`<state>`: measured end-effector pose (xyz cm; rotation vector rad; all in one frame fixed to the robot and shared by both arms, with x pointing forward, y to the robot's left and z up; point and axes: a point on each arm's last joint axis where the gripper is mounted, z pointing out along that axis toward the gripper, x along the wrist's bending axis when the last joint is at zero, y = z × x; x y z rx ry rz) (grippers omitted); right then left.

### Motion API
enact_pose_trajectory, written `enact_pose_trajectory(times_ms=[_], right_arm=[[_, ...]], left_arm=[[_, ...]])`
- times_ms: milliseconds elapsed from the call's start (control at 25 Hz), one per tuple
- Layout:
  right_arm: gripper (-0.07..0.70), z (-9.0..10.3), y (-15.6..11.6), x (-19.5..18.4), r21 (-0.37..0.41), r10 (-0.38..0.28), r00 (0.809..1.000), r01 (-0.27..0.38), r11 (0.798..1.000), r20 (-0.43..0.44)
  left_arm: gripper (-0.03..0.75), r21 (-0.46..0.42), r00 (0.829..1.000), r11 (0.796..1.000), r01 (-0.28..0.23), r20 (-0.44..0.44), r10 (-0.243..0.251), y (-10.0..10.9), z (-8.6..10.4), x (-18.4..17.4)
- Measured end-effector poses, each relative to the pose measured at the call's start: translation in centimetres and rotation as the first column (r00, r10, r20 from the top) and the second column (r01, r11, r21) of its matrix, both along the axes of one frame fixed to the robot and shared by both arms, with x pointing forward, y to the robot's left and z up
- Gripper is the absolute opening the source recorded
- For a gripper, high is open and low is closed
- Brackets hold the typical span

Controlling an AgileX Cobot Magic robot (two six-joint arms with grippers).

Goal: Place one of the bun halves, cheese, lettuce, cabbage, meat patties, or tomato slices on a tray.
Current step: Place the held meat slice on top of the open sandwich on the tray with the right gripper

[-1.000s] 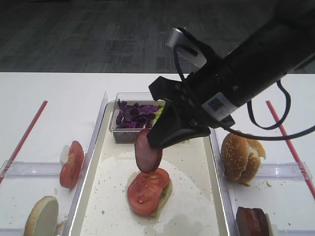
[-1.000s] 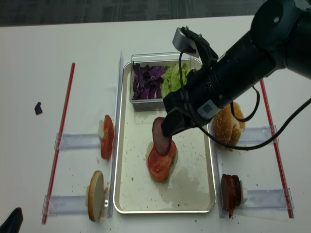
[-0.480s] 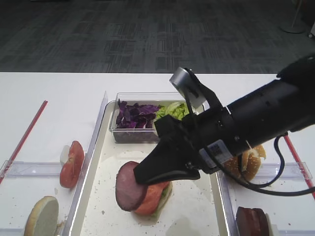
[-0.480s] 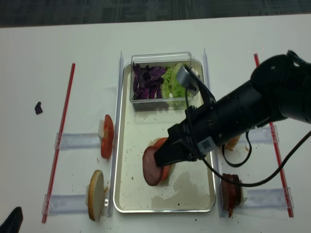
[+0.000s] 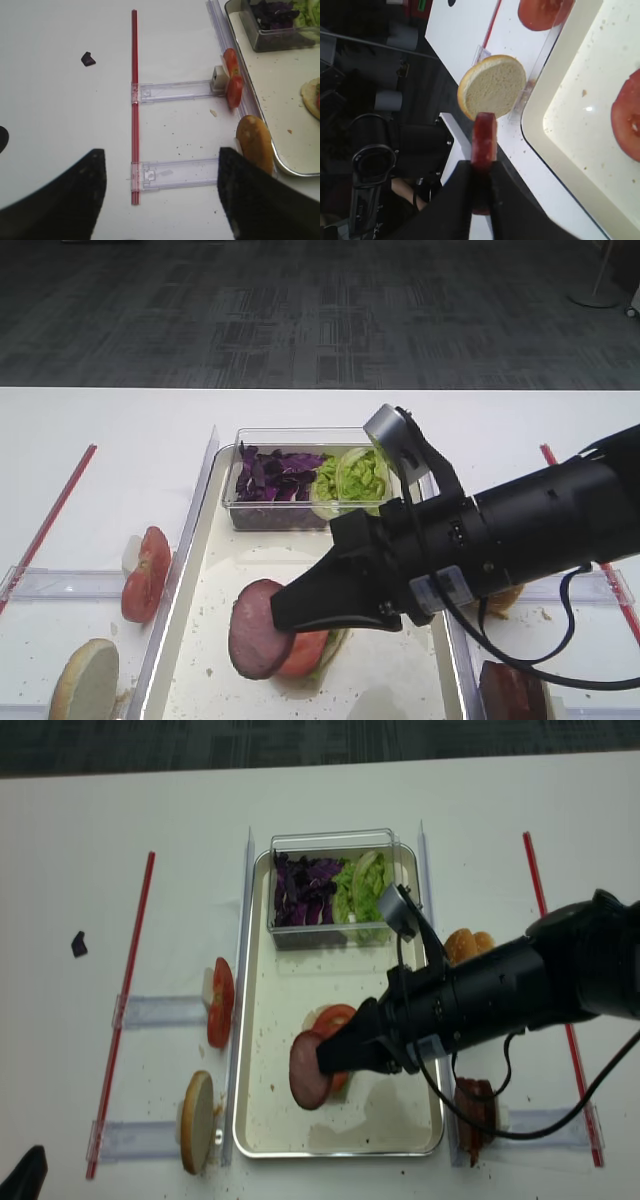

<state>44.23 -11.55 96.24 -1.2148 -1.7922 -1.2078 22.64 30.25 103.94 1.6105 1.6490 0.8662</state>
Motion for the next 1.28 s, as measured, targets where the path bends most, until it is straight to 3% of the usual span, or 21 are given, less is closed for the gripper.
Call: enact_pose_trajectory(times_ms=[200,480,1280], right_arm=[[0.120,-0.8,-0.5,1.0,0.010,-0.038,0.999,0.038,0.999,0.001],[0.120,-1.9,-4.1,3.5,0.060,-0.129,0.990,0.132,0.989,-0.049],[0.120,-5.6,-4.2,4.2,0.039,-0.129,0.987,0.134,0.990,-0.098]], left_arm=[[0.439,0.000,1.000,1.000,0.000,0.000,0.000,0.0,0.0,0.0],[0.439,0.000,1.000,1.000,0.000,0.000,0.000,0.0,0.0,0.0],[0.440,0.000,1.000,1.000,0.000,0.000,0.000,0.0,0.0,0.0]])
